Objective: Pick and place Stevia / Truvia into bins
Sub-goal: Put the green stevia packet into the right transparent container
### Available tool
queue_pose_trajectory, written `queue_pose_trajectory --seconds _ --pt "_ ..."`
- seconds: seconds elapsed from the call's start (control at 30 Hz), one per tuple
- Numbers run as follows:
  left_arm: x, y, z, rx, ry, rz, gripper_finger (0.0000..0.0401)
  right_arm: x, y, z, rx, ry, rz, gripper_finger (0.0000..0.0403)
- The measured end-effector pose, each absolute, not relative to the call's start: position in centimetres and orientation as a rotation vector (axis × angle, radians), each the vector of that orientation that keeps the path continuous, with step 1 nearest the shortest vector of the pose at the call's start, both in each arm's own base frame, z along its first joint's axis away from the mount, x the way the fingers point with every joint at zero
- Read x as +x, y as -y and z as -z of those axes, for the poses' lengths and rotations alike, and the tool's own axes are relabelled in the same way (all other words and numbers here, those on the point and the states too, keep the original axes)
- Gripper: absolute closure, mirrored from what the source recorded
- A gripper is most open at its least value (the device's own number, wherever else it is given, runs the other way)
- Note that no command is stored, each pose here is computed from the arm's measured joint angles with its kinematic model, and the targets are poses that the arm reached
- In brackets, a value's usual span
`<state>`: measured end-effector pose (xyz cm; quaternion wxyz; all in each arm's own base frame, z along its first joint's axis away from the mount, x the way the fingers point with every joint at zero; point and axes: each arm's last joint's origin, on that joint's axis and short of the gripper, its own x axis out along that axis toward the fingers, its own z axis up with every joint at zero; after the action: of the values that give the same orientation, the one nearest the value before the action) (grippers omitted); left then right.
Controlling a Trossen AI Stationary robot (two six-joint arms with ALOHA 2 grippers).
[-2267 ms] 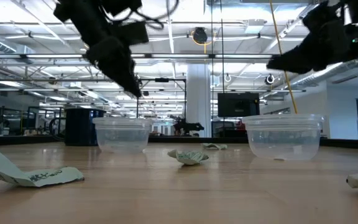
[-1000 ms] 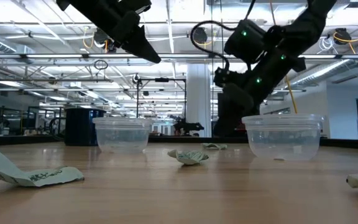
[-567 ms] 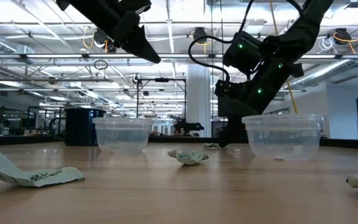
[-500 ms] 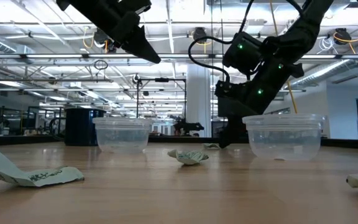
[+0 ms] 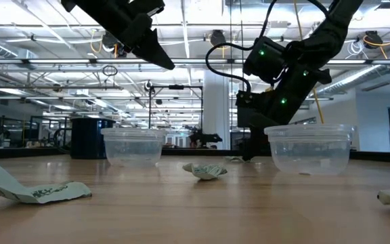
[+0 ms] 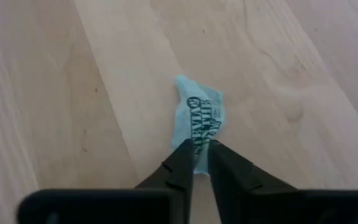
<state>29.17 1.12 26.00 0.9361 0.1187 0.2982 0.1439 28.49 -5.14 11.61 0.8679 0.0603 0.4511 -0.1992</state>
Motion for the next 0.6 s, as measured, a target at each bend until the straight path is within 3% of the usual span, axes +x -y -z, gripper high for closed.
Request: queue_pose_trajectory --seconds 0.1,0.23,0.6 --pt "29.2 -1.1 -26.0 0.243 -0.611 -0.294 0.0290 28.5 5.1 -11.7 0.104 -0.941 0.408 0.0396" --pt "29.1 -1.1 -25.9 0.244 -0.618 -0.293 0.0290 28.2 5.0 -12.6 0.099 -0.928 0.403 0.0394" --pt "29.1 -1.1 -25.9 0.219 -0.621 -0.300 0.0290 25.0 -0.5 -20.6 0.155 -0.727 0.284 0.0401"
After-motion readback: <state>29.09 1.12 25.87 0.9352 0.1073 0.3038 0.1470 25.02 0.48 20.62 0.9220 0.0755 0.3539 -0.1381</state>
